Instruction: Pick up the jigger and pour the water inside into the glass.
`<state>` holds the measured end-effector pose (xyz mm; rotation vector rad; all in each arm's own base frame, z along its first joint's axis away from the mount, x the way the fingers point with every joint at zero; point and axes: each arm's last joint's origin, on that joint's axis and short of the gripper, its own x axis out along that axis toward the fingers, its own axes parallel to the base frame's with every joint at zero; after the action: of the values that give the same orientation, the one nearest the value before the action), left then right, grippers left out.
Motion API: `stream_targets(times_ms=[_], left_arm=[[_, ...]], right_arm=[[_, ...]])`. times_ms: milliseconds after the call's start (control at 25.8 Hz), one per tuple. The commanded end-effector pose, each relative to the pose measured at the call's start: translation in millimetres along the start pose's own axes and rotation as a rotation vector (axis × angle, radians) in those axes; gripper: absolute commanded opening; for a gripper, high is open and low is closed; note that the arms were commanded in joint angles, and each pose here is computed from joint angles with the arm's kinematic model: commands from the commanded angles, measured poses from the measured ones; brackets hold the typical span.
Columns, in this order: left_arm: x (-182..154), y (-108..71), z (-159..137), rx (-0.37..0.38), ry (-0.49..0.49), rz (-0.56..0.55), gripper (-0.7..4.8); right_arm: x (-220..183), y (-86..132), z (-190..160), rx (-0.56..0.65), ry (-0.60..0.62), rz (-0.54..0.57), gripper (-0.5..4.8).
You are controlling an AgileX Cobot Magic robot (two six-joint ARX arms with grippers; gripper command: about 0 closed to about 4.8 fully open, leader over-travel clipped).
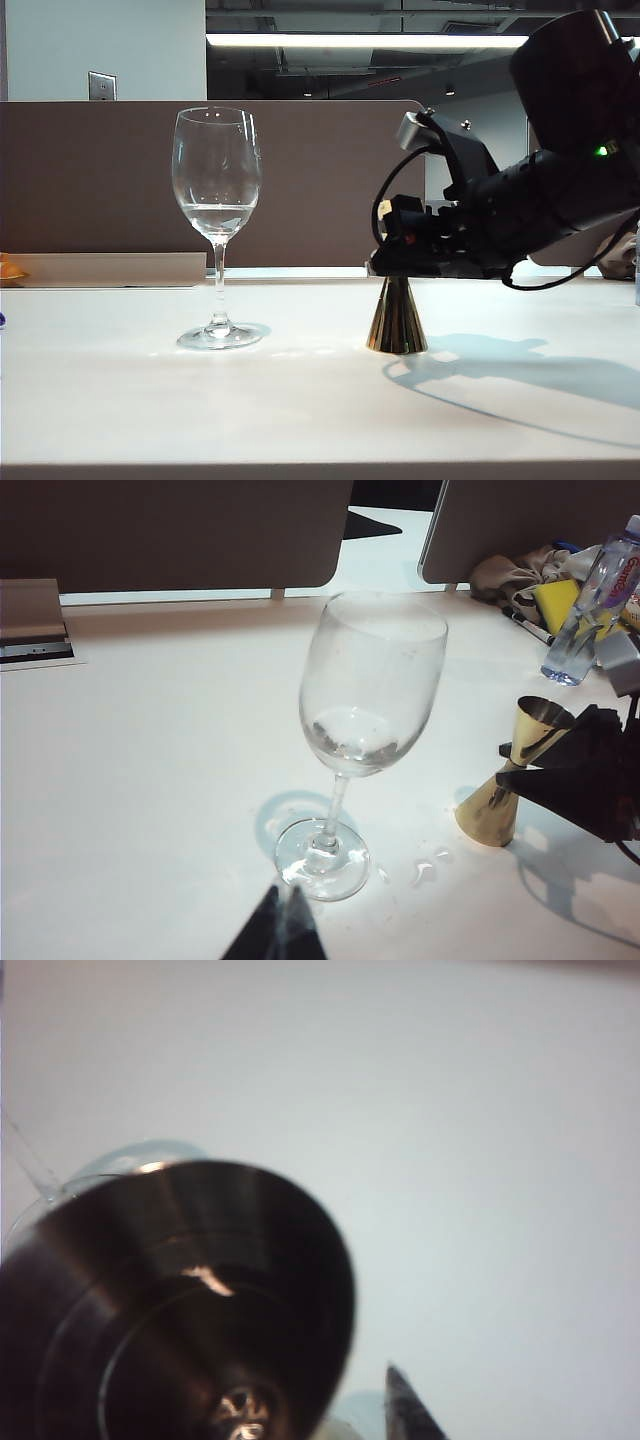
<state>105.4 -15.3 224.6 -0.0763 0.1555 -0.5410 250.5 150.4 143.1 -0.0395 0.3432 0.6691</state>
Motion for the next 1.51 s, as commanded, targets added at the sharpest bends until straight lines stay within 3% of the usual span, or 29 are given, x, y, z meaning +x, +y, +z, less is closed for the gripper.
stream_targets(times_ms=[39, 194, 271, 387, 504, 1007, 1511], left_arm=[[-1.0, -0.5, 3.8, 0.069, -0.015, 0.004, -0.06], [-1.0, -0.4, 3.8, 0.079, -0.015, 0.008, -0.06], [-1.0, -0.4, 3.9, 0.101, -0.015, 0.008, -0.06], [-1.0, -0.4, 4.0, 0.100, -0.017, 0.008, -0.06], [-1.0, -0.4, 4.2, 0.101, -0.018, 0.008, -0.06], [-1.1, -0.5, 4.9, 0.103, -0.023, 0.008, -0.06], [-1.1, -0.5, 4.7, 0.102, -0.021, 0.008, -0.06]], right_arm=[[0.3, 0.0, 3.2, -0.006, -0.023, -0.006, 2.61], [0.3, 0.0, 3.2, -0.006, -0.023, -0.006, 2.55], [0.3, 0.0, 3.2, -0.006, -0.023, -0.006, 1.97], [0.3, 0.0, 3.2, -0.006, -0.023, -0.006, 1.87], [0.3, 0.0, 3.2, -0.006, -0.023, -0.006, 1.44], [0.5, -0.7, 2.8, -0.006, -0.023, -0.032, 1.32], [3.0, -1.1, 3.0, -0.010, -0.056, -0.032, 0.52]])
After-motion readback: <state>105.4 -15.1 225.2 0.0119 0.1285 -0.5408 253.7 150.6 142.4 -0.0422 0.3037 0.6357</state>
